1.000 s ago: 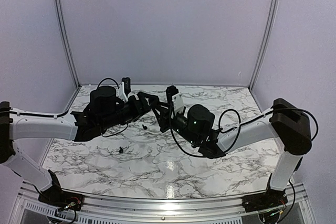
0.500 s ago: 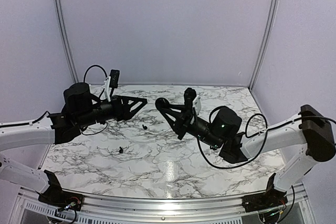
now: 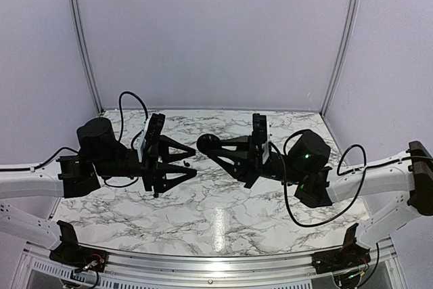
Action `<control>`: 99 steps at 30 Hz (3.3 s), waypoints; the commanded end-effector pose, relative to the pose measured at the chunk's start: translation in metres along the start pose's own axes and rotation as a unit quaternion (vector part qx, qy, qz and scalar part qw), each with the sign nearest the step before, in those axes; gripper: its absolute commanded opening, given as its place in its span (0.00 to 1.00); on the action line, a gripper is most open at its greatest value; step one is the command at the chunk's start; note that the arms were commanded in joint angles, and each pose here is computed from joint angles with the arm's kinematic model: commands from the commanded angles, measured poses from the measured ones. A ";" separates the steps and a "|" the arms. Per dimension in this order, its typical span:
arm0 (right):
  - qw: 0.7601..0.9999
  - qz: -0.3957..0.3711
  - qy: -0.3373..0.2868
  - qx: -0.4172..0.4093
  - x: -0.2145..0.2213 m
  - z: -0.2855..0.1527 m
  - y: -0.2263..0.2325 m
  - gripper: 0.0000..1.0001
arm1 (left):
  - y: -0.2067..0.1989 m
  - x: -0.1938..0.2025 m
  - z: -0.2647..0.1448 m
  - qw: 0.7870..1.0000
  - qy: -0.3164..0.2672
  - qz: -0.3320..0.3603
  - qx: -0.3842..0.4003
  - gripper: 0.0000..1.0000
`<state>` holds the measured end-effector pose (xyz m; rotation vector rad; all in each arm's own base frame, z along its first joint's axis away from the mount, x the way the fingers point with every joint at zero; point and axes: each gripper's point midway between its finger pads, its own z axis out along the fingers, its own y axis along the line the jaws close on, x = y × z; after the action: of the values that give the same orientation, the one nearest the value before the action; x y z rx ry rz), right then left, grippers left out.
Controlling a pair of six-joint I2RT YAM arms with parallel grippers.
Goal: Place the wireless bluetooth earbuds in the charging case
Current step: Pass from the right arm to the left, then pass from the left arm to the right
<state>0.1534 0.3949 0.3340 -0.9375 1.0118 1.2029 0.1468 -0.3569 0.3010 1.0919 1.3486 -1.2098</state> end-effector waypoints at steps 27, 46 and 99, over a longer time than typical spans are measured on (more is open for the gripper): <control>0.996 0.028 0.027 -0.078 0.016 0.003 0.024 0.00 | -0.025 -0.032 0.010 0.995 -0.043 0.084 0.037 0.28; 0.986 0.003 0.155 -0.060 0.034 -0.016 0.024 0.55 | -0.022 0.006 0.011 0.997 0.020 0.063 0.037 0.00; 0.926 0.038 0.371 -0.057 0.086 -0.034 0.030 0.32 | -0.017 0.057 0.038 0.981 0.186 0.020 0.058 0.00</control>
<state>0.1303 0.3832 0.2269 -1.5048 1.6334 0.9766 0.1320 -0.3913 0.2367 1.4553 1.5604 -1.0793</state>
